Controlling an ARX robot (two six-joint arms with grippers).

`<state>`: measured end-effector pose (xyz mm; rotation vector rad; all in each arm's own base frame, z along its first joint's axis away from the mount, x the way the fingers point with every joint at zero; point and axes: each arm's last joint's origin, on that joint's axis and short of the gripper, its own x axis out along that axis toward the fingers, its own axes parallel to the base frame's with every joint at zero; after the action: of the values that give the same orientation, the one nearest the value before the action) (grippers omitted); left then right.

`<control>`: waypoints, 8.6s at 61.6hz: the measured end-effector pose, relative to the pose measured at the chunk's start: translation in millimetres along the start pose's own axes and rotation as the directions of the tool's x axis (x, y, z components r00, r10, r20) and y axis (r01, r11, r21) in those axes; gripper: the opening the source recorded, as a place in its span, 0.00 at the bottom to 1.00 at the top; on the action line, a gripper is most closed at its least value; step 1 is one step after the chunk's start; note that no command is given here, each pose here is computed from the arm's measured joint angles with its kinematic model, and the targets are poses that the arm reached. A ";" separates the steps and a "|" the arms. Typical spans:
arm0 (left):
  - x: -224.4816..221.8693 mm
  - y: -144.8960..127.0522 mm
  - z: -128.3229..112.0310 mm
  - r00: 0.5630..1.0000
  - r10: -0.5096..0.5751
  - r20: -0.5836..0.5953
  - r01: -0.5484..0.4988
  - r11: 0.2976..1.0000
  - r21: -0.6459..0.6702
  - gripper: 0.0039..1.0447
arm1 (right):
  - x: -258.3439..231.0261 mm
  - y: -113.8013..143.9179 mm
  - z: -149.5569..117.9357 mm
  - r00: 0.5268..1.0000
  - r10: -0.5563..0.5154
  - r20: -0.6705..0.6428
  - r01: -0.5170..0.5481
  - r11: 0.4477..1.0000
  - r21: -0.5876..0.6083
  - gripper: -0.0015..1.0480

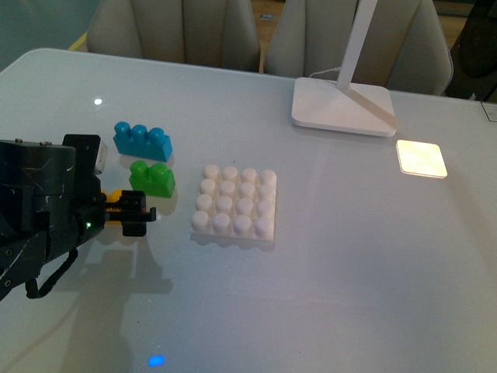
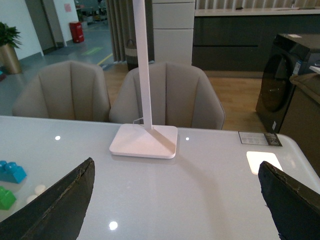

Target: Insert yellow block into base center

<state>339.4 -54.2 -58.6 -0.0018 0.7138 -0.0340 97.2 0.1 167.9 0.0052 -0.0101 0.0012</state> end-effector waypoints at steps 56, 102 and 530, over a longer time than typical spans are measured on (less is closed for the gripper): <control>-59.6 -110.3 19.1 0.998 -0.062 0.021 0.060 0.996 0.068 0.61 | 0.0 0.0 0.0 1.000 0.000 0.000 0.000 1.000 0.000 0.91; -41.9 -160.5 21.1 0.996 -0.087 0.036 0.084 0.994 0.066 0.61 | 0.0 0.0 0.0 1.000 0.000 0.000 0.000 1.000 0.000 0.91; -78.8 -107.5 36.5 0.969 -0.181 0.167 0.205 0.969 -0.139 0.93 | 0.0 0.0 0.0 1.000 0.000 0.000 0.000 1.000 0.000 0.92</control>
<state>300.5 -159.4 22.0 -0.2217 0.5589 -0.1641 97.2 0.1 167.9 0.0055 -0.0101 0.0008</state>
